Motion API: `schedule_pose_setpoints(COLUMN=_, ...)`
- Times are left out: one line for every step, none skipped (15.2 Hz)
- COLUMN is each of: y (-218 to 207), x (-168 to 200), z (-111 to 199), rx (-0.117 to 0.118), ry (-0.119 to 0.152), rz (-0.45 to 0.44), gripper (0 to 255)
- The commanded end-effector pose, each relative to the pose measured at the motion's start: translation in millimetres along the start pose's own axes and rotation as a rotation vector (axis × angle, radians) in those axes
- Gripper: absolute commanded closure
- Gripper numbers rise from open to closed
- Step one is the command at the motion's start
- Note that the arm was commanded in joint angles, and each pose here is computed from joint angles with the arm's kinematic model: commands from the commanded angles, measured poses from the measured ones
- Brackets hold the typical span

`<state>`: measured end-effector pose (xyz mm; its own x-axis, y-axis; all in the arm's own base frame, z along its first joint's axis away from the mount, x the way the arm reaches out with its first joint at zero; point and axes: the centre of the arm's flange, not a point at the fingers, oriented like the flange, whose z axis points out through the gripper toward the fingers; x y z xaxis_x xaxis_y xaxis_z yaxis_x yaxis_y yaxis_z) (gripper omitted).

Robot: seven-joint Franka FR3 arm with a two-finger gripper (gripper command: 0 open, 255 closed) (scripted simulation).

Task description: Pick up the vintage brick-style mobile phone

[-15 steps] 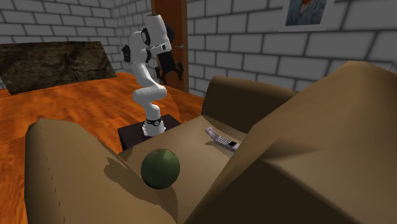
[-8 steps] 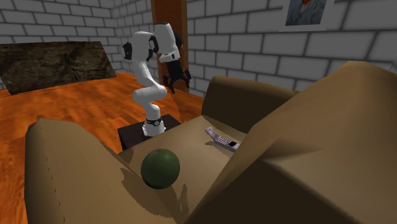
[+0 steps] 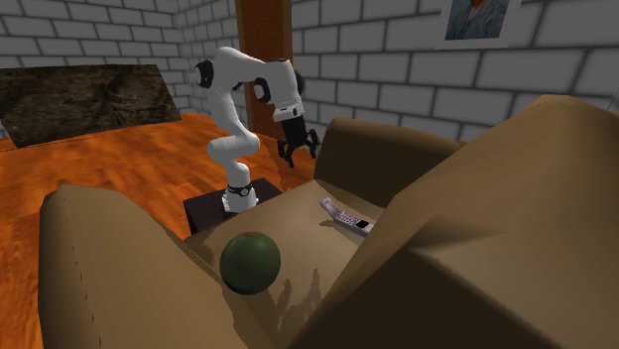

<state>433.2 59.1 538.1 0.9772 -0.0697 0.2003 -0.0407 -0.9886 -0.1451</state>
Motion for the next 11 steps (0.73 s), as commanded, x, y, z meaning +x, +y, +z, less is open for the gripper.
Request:
schedule_pose_setpoints(y=-8, x=12, z=22, rx=-0.001, ry=-0.002, rz=-0.002, gripper=0)
schedule_pose_setpoints(y=-11, x=19, z=33, rx=-0.002, ry=-0.004, rz=-0.003, gripper=0)
schedule_pose_setpoints(y=-15, x=26, z=44, rx=-0.002, ry=-0.005, rz=-0.004, gripper=0)
schedule_pose_setpoints(y=-19, x=33, z=54, rx=-0.003, ry=-0.007, rz=-0.005, gripper=0)
schedule_pose_setpoints(y=-23, x=40, z=65, rx=-0.003, ry=-0.009, rz=-0.006, gripper=0)
schedule_pose_setpoints(y=-26, x=48, z=76, rx=-0.004, ry=-0.01, rz=-0.007, gripper=0)
schedule_pose_setpoints(y=-30, x=55, z=86, rx=-0.005, ry=-0.012, rz=-0.008, gripper=0)
schedule_pose_setpoints(y=-34, x=62, z=97, rx=-0.005, ry=-0.013, rz=-0.009, gripper=0)
schedule_pose_setpoints(y=-37, x=69, z=108, rx=-0.006, ry=-0.015, rz=-0.01, gripper=0)
schedule_pose_setpoints(y=-41, x=76, z=118, rx=-0.006, ry=-0.017, rz=-0.011, gripper=0)
schedule_pose_setpoints(y=-45, x=83, z=129, rx=-0.007, ry=-0.018, rz=-0.012, gripper=0)
